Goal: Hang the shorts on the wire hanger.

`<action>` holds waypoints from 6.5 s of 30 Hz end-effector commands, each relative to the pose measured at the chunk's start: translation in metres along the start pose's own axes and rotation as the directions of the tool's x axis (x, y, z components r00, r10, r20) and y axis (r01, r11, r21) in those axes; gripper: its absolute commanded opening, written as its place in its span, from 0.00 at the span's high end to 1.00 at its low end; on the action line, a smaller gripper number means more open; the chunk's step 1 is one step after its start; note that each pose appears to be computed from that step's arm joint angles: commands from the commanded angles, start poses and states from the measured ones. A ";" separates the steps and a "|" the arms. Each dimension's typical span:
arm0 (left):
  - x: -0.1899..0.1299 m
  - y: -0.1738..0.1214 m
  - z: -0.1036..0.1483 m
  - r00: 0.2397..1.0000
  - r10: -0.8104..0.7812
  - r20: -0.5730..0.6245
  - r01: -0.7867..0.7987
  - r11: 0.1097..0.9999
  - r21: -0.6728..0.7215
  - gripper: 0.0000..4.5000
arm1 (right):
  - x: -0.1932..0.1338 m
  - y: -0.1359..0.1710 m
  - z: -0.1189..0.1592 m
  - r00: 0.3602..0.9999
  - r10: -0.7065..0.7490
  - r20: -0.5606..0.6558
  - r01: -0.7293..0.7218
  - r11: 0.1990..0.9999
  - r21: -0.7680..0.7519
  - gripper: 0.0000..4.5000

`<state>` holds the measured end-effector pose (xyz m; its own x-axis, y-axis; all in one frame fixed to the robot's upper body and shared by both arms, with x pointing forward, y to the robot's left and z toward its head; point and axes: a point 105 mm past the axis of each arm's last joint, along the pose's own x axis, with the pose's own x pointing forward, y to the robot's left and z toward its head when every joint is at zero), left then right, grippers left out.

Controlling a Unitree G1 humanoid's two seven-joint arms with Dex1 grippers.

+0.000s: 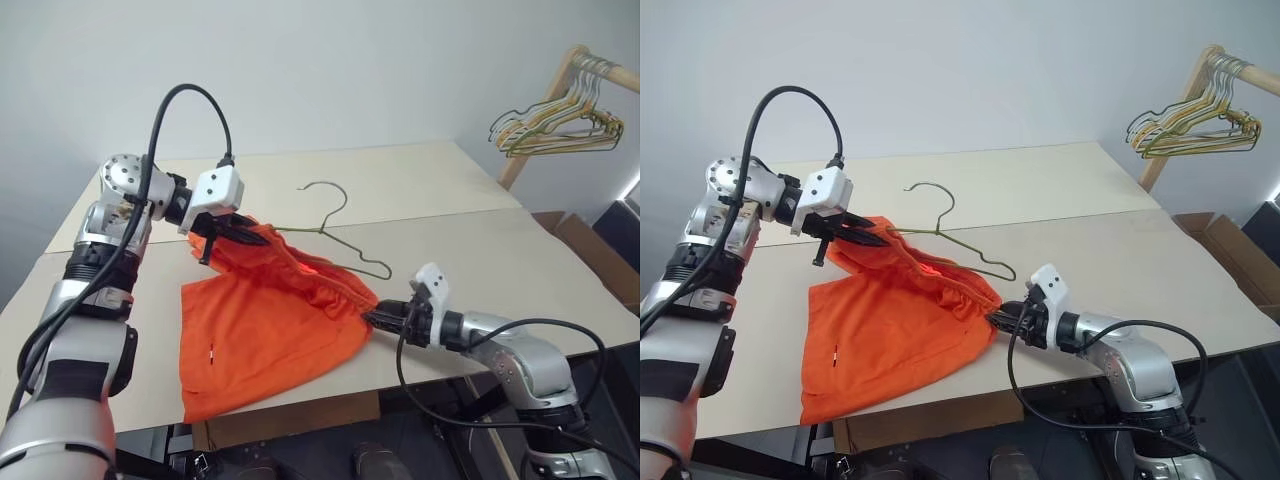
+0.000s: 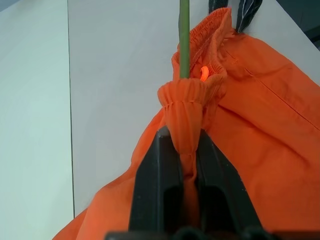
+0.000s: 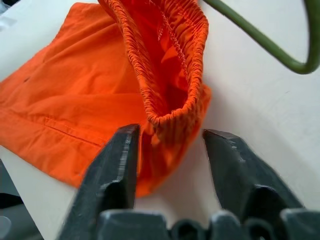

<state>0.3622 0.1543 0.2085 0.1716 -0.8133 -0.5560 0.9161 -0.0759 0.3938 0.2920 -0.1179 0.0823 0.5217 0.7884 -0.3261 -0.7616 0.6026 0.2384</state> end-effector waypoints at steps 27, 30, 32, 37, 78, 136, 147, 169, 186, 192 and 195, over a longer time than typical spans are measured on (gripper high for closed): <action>-0.035 -0.022 -0.001 0.999 -0.032 0.014 0.031 0.998 0.056 1.00 | -0.050 -0.039 0.023 0.997 0.072 -0.011 -0.072 0.996 -0.055 1.00; -0.036 -0.019 0.001 0.999 -0.010 0.050 0.007 0.998 0.056 1.00 | -0.051 -0.042 0.024 0.997 0.068 -0.022 -0.070 0.996 -0.060 1.00; -0.039 -0.014 0.012 0.991 0.016 0.130 -0.021 0.999 0.039 1.00 | -0.051 -0.043 0.022 0.997 0.070 -0.038 -0.072 0.995 -0.070 1.00; -0.041 -0.019 0.010 0.996 -0.006 0.090 0.002 0.999 0.037 1.00 | -0.048 -0.045 0.021 0.996 0.072 -0.049 -0.076 0.994 -0.078 1.00; 0.009 0.001 0.012 0.994 0.066 -0.089 -0.042 0.968 0.249 1.00 | -0.039 0.017 0.122 0.972 -0.019 -0.233 -0.178 0.586 -0.790 0.94; 0.008 -0.010 0.009 0.997 0.074 -0.037 -0.065 0.980 0.188 1.00 | 0.005 -0.006 0.082 0.993 0.099 -0.058 -0.115 0.887 -0.448 0.99; 0.011 -0.008 0.011 0.995 0.096 0.025 -0.099 0.985 0.139 1.00 | 0.009 0.003 0.092 0.991 0.125 -0.049 -0.132 0.848 -0.514 0.99; -0.007 -0.002 -0.002 0.968 0.199 0.155 -0.193 0.980 -0.051 0.43 | -0.017 0.009 0.094 0.975 0.143 -0.168 -0.207 0.857 -0.472 0.99; -0.054 0.011 0.006 0.877 0.396 0.272 -0.372 0.918 -0.136 0.00 | -0.057 -0.024 0.107 0.987 0.024 -0.159 -0.063 0.967 -0.249 0.99; -0.053 0.006 0.032 0.776 0.424 0.466 -0.368 0.905 -0.212 0.00 | -0.079 -0.050 0.115 0.986 -0.140 -0.095 0.132 0.987 -0.092 0.99; -0.047 0.000 0.040 0.750 0.417 0.513 -0.351 0.909 -0.226 0.00 | -0.092 -0.061 0.112 0.969 -0.233 -0.080 0.229 0.972 -0.054 0.99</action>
<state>0.3455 0.1707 0.2484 0.3340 -0.9396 0.0747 0.8715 0.3380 0.3553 0.3333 -0.2025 0.1834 0.5924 0.6429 -0.4856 -0.6756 0.7248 0.1354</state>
